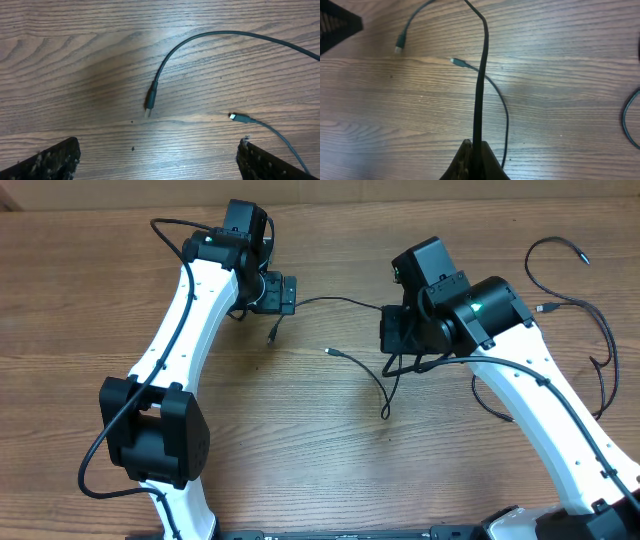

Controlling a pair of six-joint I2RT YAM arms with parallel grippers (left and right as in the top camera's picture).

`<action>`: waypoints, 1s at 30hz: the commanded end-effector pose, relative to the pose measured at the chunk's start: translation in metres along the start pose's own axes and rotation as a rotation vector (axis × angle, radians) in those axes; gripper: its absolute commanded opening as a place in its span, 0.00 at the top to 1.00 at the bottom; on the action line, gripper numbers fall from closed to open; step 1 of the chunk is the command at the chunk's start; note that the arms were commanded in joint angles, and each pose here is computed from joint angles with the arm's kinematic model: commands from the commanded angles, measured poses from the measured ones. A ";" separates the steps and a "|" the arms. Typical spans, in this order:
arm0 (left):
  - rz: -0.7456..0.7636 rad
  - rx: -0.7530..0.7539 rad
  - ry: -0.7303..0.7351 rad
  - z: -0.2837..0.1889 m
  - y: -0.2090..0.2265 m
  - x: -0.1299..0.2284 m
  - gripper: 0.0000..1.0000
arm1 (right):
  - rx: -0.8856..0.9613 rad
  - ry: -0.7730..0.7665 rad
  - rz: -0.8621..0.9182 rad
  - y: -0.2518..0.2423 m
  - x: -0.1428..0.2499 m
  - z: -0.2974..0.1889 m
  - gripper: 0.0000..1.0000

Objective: Untangle cables
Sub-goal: 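Carry the cable with the right gripper to the right edge pile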

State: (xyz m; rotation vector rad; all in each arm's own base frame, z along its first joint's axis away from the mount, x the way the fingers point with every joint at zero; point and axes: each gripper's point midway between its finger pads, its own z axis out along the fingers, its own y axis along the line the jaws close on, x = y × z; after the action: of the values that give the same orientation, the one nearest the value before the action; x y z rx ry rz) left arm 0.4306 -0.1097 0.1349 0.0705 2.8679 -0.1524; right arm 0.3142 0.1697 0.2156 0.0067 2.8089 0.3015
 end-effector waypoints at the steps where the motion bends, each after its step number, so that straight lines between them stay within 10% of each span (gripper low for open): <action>1: -0.018 -0.001 -0.031 -0.008 0.000 -0.008 0.01 | 0.034 0.026 0.016 -0.012 0.007 0.012 0.96; 13: -0.018 -0.001 -0.031 -0.008 0.000 -0.008 0.00 | -0.036 -0.068 0.082 -0.018 -0.026 0.013 0.96; 30: -0.018 -0.001 -0.031 -0.008 0.000 -0.008 0.00 | -0.551 -0.815 0.421 -0.108 -0.225 -0.136 0.96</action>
State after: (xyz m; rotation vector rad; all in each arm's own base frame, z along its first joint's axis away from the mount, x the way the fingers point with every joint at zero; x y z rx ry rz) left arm 0.4306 -0.1096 0.1349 0.0705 2.8683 -0.1523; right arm 0.4902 0.0627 0.3677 0.3056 1.9021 0.7745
